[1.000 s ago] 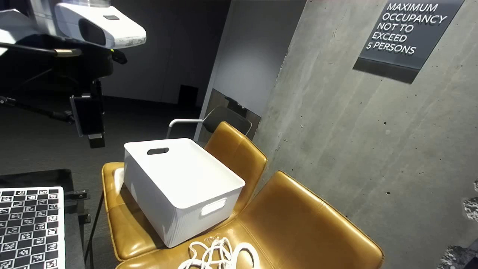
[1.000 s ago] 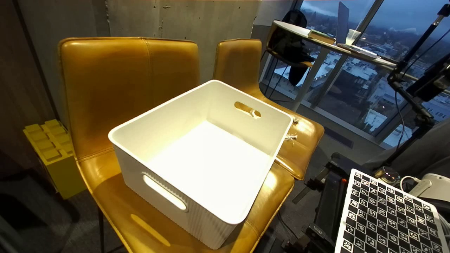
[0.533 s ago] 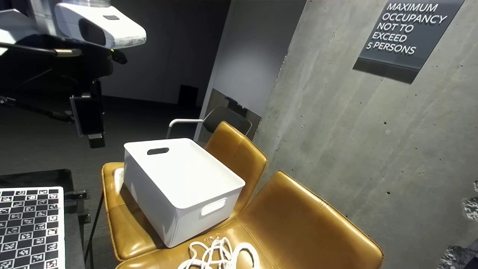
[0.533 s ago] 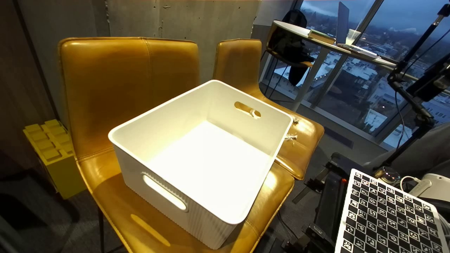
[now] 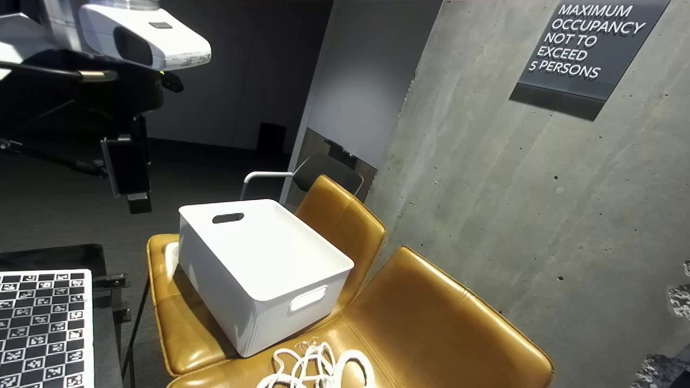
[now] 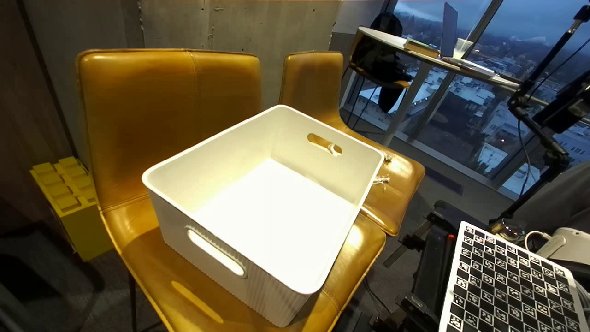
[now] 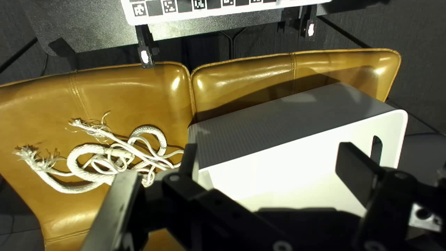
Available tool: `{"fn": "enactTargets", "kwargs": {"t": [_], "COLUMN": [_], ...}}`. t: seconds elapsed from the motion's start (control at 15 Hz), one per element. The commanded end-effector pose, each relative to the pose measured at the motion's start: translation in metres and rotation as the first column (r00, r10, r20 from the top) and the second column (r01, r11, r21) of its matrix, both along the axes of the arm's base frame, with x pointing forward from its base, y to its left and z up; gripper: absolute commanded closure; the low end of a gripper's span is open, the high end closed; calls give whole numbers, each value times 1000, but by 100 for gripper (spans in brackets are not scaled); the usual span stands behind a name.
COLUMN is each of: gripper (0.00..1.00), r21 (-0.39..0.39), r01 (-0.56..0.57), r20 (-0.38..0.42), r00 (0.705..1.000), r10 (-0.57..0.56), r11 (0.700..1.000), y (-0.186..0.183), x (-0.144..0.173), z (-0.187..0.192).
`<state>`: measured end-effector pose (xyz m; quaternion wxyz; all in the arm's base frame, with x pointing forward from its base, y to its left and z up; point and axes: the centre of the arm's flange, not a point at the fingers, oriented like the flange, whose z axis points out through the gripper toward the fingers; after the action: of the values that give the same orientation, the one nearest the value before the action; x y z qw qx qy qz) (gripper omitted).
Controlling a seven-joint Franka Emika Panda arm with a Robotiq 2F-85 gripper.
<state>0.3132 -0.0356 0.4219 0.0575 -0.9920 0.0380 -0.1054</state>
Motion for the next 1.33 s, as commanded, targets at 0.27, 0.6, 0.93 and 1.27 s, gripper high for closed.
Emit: {"fn": "enactTargets", "kwargs": {"t": [0.27, 0.6, 0.93, 1.27], "gripper": [0, 0, 0, 0], "r21": [0, 0, 0, -29], "r01": [0, 0, 0, 41], "r20": [0, 0, 0, 49], "r00": [1000, 1000, 1000, 998], "r10": [0, 0, 0, -40], "r11": [1000, 1000, 1000, 999], "y": [0, 0, 0, -39], "x": [0, 0, 0, 17], "z": [0, 0, 0, -2]}}
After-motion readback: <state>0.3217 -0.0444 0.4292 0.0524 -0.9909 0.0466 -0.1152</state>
